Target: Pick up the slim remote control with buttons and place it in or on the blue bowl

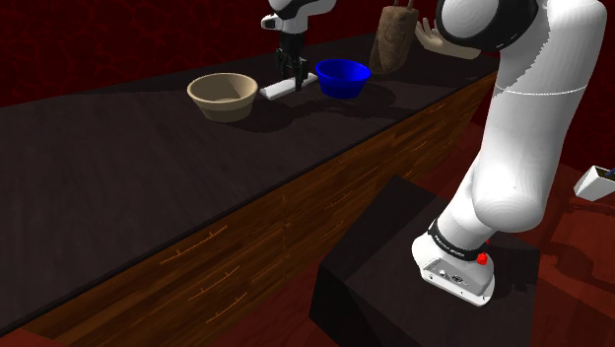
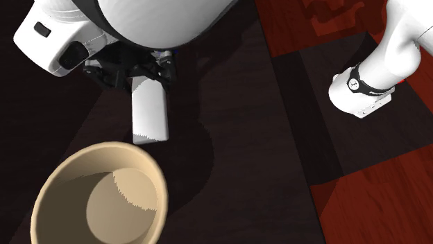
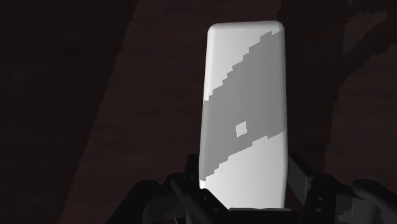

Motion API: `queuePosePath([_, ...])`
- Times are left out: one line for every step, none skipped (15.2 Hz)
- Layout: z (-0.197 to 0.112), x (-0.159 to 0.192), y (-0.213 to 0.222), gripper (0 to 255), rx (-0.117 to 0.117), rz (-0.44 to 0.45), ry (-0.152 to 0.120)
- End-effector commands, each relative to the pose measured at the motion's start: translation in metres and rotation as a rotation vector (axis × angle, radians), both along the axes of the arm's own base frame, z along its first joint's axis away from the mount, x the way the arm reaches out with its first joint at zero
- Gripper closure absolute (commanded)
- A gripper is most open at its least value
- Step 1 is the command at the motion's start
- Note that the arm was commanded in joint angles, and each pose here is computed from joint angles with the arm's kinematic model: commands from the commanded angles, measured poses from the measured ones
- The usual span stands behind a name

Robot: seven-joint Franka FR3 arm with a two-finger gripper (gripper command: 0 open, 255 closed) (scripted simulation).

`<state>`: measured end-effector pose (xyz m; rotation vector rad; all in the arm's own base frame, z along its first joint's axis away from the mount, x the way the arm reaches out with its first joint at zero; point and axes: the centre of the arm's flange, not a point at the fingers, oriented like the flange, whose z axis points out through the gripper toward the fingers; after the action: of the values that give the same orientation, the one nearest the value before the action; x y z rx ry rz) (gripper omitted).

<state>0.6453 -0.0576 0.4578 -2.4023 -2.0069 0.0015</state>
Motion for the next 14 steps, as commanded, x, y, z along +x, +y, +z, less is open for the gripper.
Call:
queuePosePath([0.012, -0.001, 0.002, 255, 0.001, 0.002, -0.002])
queuePosePath([0.017, -0.001, 0.002, 255, 0.001, 0.002, -0.002])
queuePosePath([0.022, -0.001, 0.002, 255, 0.001, 0.002, -0.002])
queuePosePath([0.027, -0.001, 0.002, 255, 0.001, 0.002, -0.002])
queuePosePath([0.033, -0.001, 0.002, 255, 0.001, 0.002, -0.002])
queuePosePath([0.038, -0.001, 0.002, 255, 0.001, 0.002, -0.002])
queuePosePath([0.043, -0.001, 0.002, 255, 0.001, 0.002, -0.002])
queuePosePath([0.049, -0.001, 0.002, 255, 0.001, 0.002, -0.002])
queuePosePath([0.054, -0.001, 0.002, 255, 0.001, 0.002, -0.002])
queuePosePath([0.059, -0.001, 0.002, 255, 0.001, 0.002, -0.002])
queuePosePath([0.064, -0.001, 0.002, 255, 0.001, 0.002, -0.002])
queuePosePath([0.07, -0.001, 0.002, 255, 0.001, 0.002, -0.002])
queuePosePath([0.075, -0.001, 0.002, 255, 0.001, 0.002, -0.002])
queuePosePath([0.08, -0.001, 0.002, 255, 0.001, 0.002, -0.002])
